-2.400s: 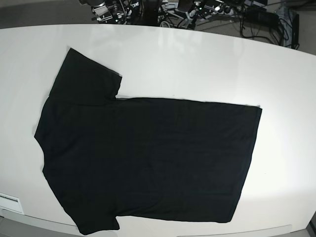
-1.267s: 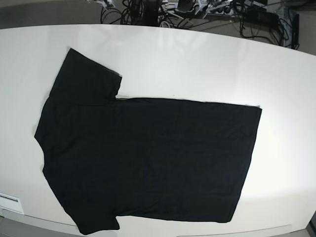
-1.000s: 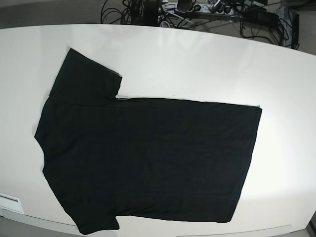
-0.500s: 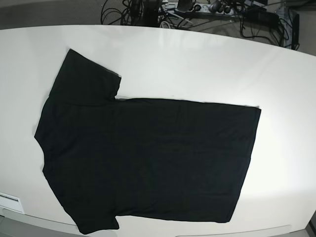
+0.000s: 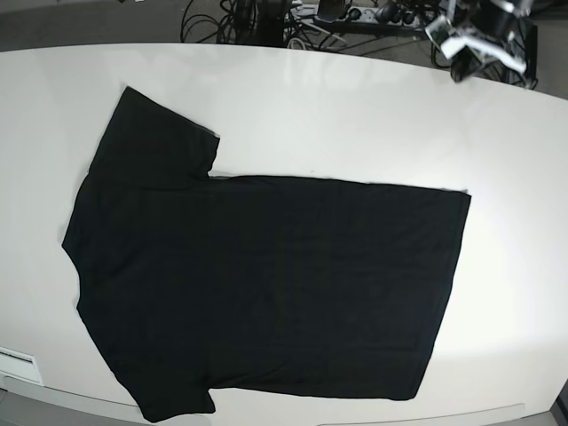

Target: Fold the T-shirt properly

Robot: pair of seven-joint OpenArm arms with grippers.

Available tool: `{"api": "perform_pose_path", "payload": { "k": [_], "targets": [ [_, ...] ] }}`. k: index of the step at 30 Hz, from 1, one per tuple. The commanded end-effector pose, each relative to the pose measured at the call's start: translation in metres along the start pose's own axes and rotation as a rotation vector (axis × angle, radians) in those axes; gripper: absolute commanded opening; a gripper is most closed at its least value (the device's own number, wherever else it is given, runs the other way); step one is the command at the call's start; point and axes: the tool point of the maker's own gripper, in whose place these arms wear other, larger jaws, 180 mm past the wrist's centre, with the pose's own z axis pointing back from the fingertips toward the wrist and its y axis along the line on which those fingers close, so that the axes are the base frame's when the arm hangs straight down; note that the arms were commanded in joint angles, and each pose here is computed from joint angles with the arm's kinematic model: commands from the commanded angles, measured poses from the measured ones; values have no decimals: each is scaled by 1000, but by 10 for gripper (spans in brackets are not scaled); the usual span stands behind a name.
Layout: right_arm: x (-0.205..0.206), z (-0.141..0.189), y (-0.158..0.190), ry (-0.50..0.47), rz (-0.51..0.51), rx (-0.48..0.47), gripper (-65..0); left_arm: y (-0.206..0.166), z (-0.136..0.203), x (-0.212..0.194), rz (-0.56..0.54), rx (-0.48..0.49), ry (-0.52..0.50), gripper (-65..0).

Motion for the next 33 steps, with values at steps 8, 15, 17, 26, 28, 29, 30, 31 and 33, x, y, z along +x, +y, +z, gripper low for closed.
{"api": "perform_pose_path", "payload": {
  "k": [8, 15, 17, 26, 28, 29, 30, 31, 33],
  "targets": [
    [89, -21, -2, -310, -14, 126, -650, 73, -42, 26, -135, 42, -206, -650],
    [138, -25, -26, -473, -6, 91, -650, 103, -82, -13, -267, 6, -165, -650],
    [145, -28, -26, -494, -3, 105, -650, 96, -89, -20, -330, -55, -171, -650],
    [151, -50, -41, -488, -10, 63, -650, 71, -118, -31, -516, -182, -174, -395],
    [150, -50, -41, -482, -10, 63, -650, 72, -125, -36, -534, -187, -159, -260],
    [149, -50, -41, -478, -10, 63, -650, 72, -128, -38, -538, -192, -152, -255],
    [149, -50, -41, -478, -10, 63, -650, 72, -132, -41, -544, -199, -145, -256],
    [149, -50, -41, -478, -10, 63, -650, 72, -135, -43, -550, -206, -137, -256],
    [149, -50, -41, -478, -10, 63, -650, 72, -141, -50, -565, -221, -118, -256]
  ]
}}
